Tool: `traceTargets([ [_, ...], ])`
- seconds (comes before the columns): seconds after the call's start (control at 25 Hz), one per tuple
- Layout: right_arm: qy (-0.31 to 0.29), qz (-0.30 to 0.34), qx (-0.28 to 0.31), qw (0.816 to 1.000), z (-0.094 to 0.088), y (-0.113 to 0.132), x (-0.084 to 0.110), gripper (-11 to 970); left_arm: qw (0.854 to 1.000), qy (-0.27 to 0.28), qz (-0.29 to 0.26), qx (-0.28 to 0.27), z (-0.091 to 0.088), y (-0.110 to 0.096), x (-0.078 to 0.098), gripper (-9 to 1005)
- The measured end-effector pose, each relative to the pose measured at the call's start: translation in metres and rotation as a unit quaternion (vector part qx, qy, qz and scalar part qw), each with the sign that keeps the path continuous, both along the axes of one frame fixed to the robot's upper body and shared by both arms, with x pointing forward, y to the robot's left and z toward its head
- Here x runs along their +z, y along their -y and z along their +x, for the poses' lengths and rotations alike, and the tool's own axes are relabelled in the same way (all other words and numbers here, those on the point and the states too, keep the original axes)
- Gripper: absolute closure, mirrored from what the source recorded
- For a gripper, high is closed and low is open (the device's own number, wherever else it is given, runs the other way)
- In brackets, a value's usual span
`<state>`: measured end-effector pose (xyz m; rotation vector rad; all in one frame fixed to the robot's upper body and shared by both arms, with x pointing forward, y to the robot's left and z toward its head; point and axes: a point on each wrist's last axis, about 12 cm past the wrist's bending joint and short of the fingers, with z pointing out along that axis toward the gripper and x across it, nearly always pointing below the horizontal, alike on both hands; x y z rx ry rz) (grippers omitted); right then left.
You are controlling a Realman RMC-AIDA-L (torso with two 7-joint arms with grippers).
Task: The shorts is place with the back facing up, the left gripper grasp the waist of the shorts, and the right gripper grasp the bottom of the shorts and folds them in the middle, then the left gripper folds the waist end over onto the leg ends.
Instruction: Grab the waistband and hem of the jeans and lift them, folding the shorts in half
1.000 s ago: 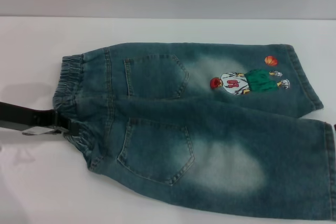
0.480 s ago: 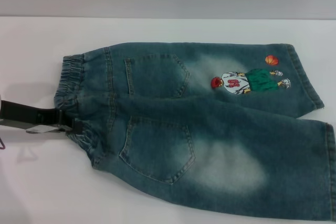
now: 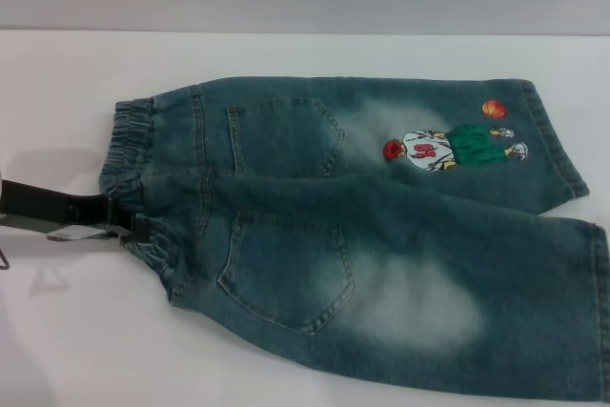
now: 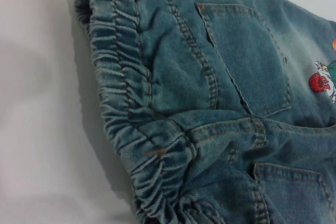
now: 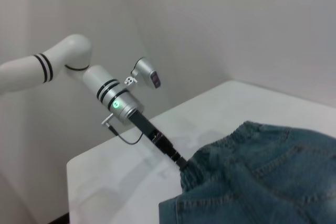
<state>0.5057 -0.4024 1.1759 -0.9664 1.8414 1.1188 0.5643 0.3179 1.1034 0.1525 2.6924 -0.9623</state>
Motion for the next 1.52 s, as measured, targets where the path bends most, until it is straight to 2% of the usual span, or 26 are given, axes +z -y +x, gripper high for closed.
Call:
traceTargets([
  [0.72,-0.107,-0.111,0.059,0.986,-0.005,0.001,-0.014,404,1.0,0.003,0.001,-0.006,0.004,0.003,0.003,955],
  [1.16,-0.156,-0.175,0.082,0.969,-0.007,0.0,-0.026,404,1.0,0.014,0.001,-0.014,0.012,0.009,0.01,955],
  [1.52,-0.203,-0.235,0.081,0.947,-0.008,-0.004,-0.045,405,1.0,0.017,0.001,-0.014,0.014,0.01,0.012,954],
])
